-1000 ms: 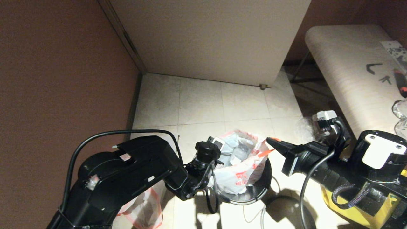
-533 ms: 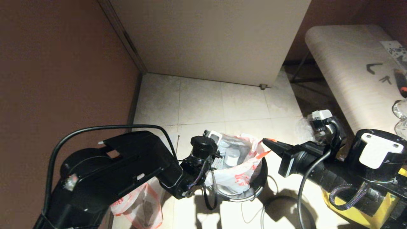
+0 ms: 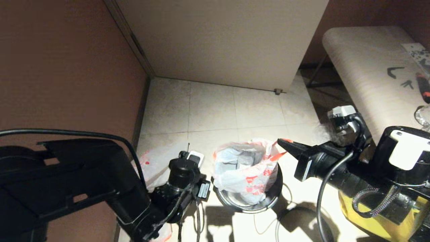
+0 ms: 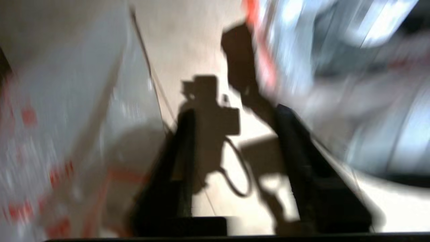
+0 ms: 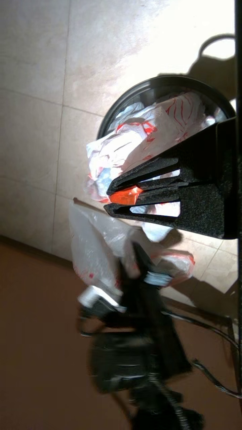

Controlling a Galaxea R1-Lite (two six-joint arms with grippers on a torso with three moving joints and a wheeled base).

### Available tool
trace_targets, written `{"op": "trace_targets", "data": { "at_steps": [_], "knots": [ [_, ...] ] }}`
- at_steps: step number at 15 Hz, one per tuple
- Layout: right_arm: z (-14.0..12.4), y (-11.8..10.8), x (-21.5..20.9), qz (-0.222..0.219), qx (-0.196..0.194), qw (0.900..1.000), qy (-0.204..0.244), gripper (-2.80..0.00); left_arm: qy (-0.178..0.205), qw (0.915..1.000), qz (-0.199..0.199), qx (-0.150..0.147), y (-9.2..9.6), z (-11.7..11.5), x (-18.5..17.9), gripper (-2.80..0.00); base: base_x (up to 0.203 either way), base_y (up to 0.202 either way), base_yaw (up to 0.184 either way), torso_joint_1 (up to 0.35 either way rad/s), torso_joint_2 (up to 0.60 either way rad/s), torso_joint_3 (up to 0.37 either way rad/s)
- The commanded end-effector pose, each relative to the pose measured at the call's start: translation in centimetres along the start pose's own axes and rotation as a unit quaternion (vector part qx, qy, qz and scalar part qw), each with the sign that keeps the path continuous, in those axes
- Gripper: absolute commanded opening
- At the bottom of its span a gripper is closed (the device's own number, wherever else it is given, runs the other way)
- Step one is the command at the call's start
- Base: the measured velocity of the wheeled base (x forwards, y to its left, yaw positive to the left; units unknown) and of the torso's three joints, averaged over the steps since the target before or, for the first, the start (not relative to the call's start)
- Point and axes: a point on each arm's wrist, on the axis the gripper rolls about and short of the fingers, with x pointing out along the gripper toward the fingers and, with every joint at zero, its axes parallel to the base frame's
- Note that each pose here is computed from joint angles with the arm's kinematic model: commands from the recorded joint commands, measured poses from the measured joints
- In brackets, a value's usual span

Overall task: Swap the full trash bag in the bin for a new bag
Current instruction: Place the trash bag on the floor

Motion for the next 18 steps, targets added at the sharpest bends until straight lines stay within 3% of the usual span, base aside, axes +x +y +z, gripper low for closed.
{"op": "trace_targets", "data": {
  "at_steps": [1, 4, 5, 7, 10, 12, 14, 18],
  "knots": [
    [2.7, 1.1, -1.2, 0.013, 0.002, 0.999, -0.034, -2.8, 0.015, 0.9995, -0.002, -0.029, 1.0, -2.7, -1.4, -2.8, 0.0, 0.0, 0.0, 0.0, 0.0, 0.0],
    [7.7, 2.6, -3.0, 0.022, 0.006, 0.997, -0.072, -2.8, 0.034, 0.9975, -0.009, -0.061, 0.6, -7.7, 0.6, -2.8, 0.0, 0.0, 0.0, 0.0, 0.0, 0.0],
    [9.2, 3.0, -3.6, 0.023, 0.008, 0.996, -0.083, -2.8, 0.033, 0.9968, -0.012, -0.071, 0.7, -8.4, 0.9, -2.8, 0.0, 0.0, 0.0, 0.0, 0.0, 0.0],
    [12.5, 3.9, -4.7, 0.023, 0.013, 0.993, -0.118, -2.8, 0.009, 0.9954, -0.026, -0.092, 1.1, -7.6, 0.6, -2.8, 0.0, 0.0, 0.0, 0.0, 0.0, 0.0],
    [17.0, 4.8, -6.6, 0.009, 0.015, 0.988, -0.154, -2.8, 0.012, 0.9951, -0.033, -0.093, 0.9, -7.9, 0.6, -2.8, 0.0, 0.0, 0.0, 0.0, 0.0, 0.0],
    [19.4, 4.6, -7.7, -0.022, -0.013, 0.984, -0.179, -2.8, 0.011, 0.9951, -0.036, -0.092, 0.8, -7.9, 0.5, -2.8, 0.0, 0.0, 0.0, 0.0, 0.0, 0.0],
    [20.8, 3.5, -8.1, -0.07, -0.064, 0.975, -0.2, -2.8, 0.011, 0.995, -0.038, -0.092, 0.7, -7.9, 0.6, -2.8, 0.0, 0.0, 0.0, 0.0, 0.0, 0.0],
    [21.5, 1.6, -7.9, -0.125, -0.088, 0.966, -0.21, -2.8, 0.016, 0.9947, -0.04, -0.094, 0.9, -8.0, 0.5, -2.8, 0.0, 0.0, 0.0, 0.0, 0.0, 0.0]
  ]
}}
